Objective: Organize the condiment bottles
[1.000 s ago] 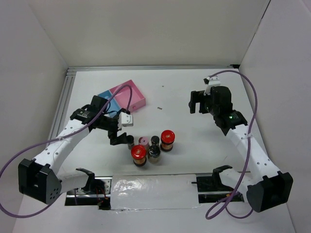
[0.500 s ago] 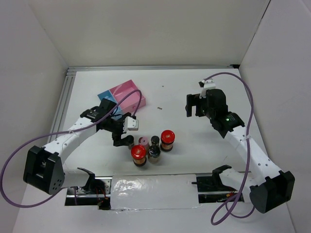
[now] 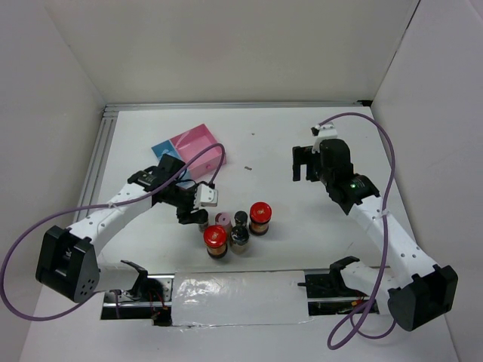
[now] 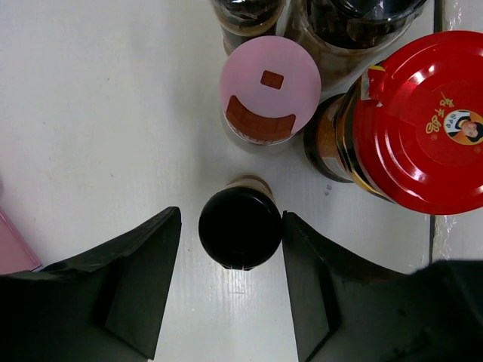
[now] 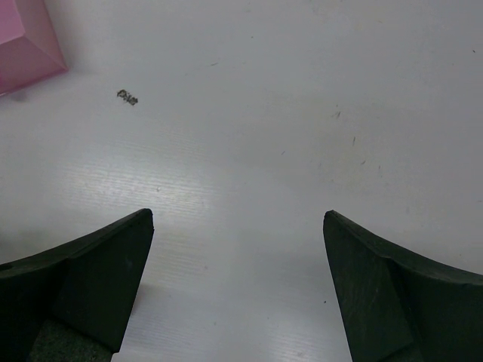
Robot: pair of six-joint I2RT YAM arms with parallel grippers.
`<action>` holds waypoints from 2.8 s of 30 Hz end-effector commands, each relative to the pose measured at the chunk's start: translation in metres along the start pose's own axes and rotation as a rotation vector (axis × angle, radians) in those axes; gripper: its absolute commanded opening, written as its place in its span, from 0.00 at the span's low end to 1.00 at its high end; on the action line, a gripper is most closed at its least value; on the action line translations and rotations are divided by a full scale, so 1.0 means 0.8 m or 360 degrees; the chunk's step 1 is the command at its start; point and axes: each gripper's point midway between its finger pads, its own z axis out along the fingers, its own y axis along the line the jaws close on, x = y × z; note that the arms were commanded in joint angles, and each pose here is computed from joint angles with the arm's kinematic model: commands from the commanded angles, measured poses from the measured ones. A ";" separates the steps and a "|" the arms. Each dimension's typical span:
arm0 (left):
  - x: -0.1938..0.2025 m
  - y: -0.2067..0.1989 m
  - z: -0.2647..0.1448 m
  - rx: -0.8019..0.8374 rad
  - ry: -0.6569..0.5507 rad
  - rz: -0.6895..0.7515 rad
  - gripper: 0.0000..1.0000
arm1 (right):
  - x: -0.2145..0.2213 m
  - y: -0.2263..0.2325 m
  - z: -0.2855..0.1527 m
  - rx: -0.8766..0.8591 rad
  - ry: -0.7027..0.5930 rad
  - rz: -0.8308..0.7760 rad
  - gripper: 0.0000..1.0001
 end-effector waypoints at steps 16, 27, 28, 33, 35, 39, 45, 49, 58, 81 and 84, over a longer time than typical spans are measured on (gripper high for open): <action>0.004 -0.022 0.016 0.0113 -0.0010 0.0004 0.22 | 0.000 -0.006 -0.001 0.0053 0.0033 -0.0047 1.00; -0.054 0.096 -0.055 -0.0292 -0.0057 -0.0231 0.00 | -0.007 0.019 0.012 -0.0042 0.0039 -0.0065 1.00; -0.074 0.116 -0.068 -0.0329 -0.0088 -0.0290 0.00 | -0.010 0.024 0.013 -0.0054 0.0025 -0.0069 1.00; -0.113 0.199 -0.114 -0.0535 -0.0170 -0.0496 0.00 | -0.014 0.033 0.026 -0.0081 0.0026 -0.0081 1.00; -0.118 0.247 -0.124 -0.0645 -0.0173 -0.0594 0.00 | -0.017 0.037 0.031 -0.0096 0.0021 -0.0084 1.00; -0.109 0.331 -0.147 -0.0900 -0.0152 -0.0701 0.00 | -0.014 0.043 0.046 -0.0098 0.0053 -0.0103 1.00; -0.063 0.396 -0.124 -0.1000 -0.0120 -0.0838 0.00 | -0.008 0.051 0.064 -0.0096 0.0123 -0.0124 1.00; -0.047 0.407 -0.108 -0.0987 -0.0122 -0.0859 0.00 | -0.002 0.056 0.071 -0.0095 0.0158 -0.0120 1.00; -0.005 0.426 -0.059 -0.0965 -0.0115 -0.0914 0.00 | 0.008 0.070 0.080 -0.0116 0.0217 -0.0141 1.00; 0.025 0.444 -0.031 -0.1030 -0.0137 -0.0916 0.63 | 0.009 0.090 0.071 -0.0142 0.0242 -0.0193 1.00; 0.020 0.444 -0.036 -0.1040 -0.0142 -0.0902 0.79 | 0.008 0.092 0.068 -0.0140 0.0235 -0.0194 1.00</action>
